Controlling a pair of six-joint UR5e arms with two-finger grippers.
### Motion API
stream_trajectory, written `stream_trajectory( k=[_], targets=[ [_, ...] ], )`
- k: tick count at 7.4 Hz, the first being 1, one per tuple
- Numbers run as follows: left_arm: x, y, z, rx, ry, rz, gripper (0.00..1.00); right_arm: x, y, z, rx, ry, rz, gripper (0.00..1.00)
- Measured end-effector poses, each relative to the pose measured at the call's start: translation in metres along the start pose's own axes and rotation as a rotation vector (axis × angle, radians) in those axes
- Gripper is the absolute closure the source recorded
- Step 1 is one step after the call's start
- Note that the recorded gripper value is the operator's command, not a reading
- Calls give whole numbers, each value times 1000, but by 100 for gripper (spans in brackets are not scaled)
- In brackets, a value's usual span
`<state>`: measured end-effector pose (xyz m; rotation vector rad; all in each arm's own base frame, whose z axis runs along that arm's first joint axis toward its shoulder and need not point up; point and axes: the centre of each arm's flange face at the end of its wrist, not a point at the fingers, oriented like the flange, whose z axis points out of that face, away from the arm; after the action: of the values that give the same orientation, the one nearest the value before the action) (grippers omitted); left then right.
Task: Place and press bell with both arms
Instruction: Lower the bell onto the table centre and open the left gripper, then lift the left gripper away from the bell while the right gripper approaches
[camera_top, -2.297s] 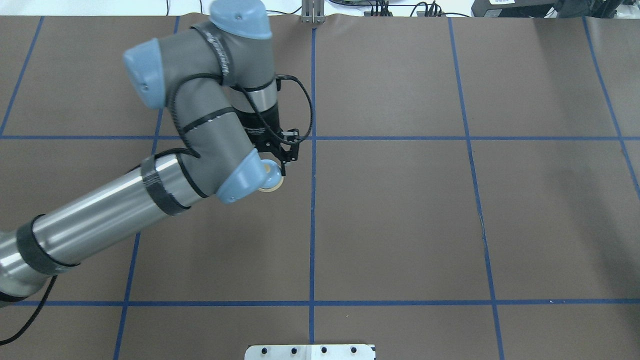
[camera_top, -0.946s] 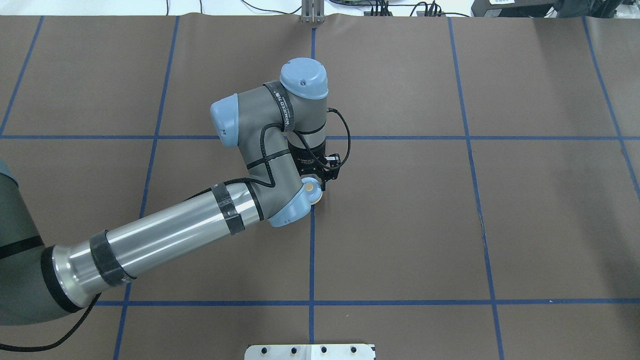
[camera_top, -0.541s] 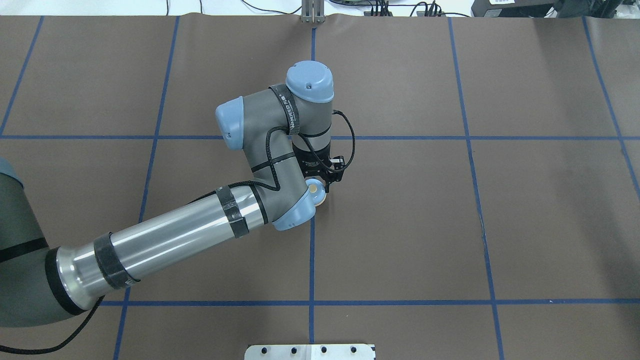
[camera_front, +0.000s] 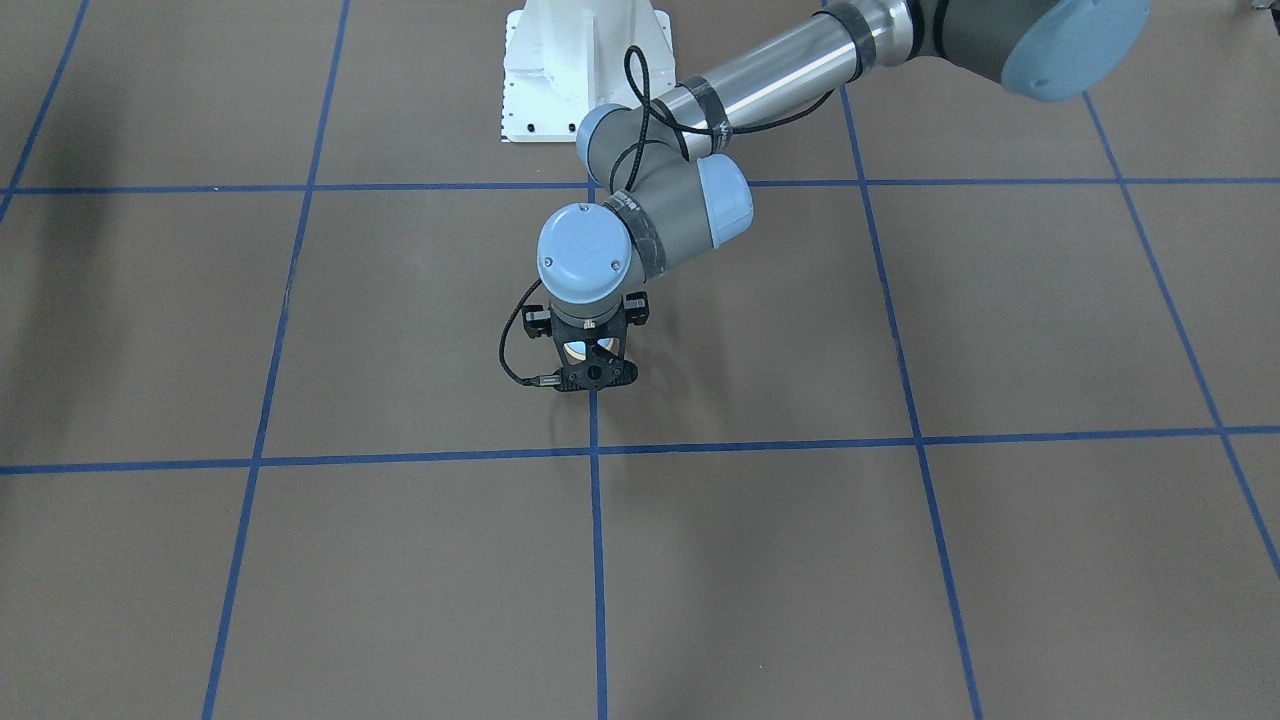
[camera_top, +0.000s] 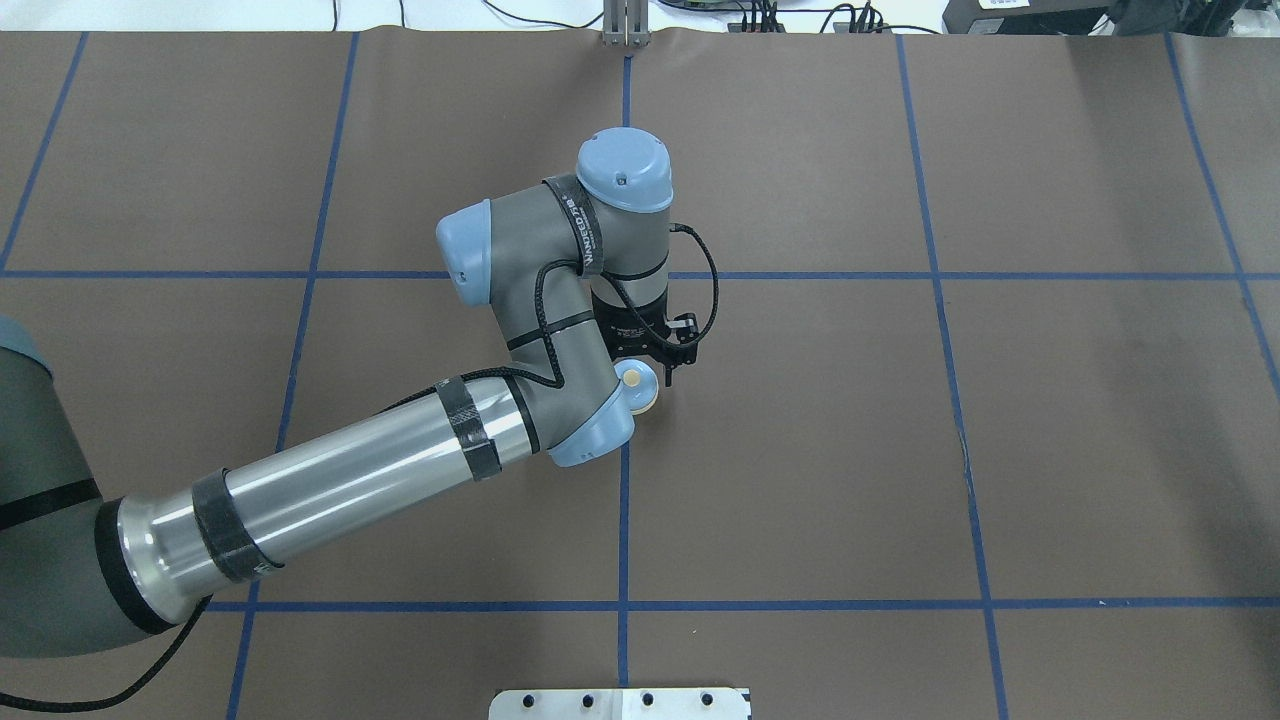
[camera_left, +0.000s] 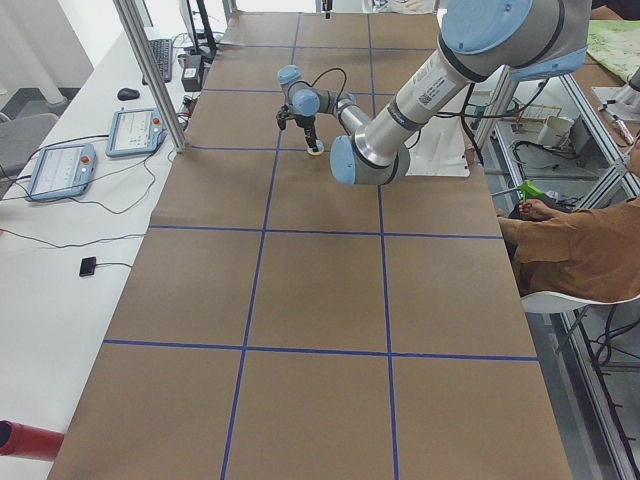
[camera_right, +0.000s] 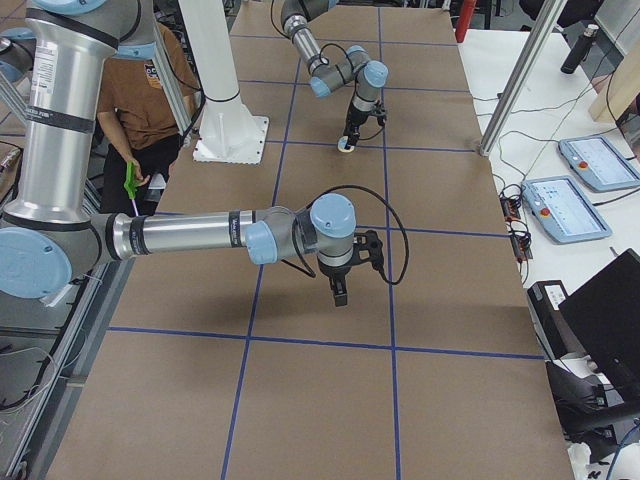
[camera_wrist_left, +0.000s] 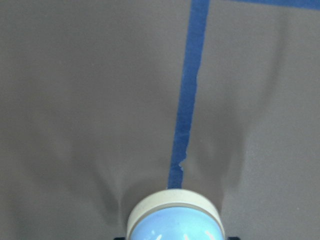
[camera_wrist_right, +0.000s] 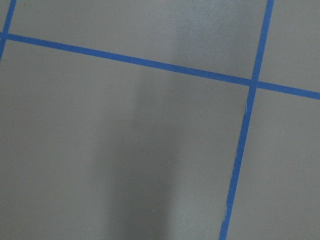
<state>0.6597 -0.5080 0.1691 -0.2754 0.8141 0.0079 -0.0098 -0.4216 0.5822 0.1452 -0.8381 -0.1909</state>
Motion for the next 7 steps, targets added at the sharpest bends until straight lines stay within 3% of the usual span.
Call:
stream_trajectory(
  k=[2,4,7],
  targets=[
    [-6,-13,-25,30,33,-5,1,-31,-28,4,3,-10,13,0],
    [-38,-29,-68,76,82,-14,1,-101,-81,12,18,-21,97,0],
    [-141,-22,-92,107,131,10,1,-311,-138,62,37,-39,271,3]
  ],
)
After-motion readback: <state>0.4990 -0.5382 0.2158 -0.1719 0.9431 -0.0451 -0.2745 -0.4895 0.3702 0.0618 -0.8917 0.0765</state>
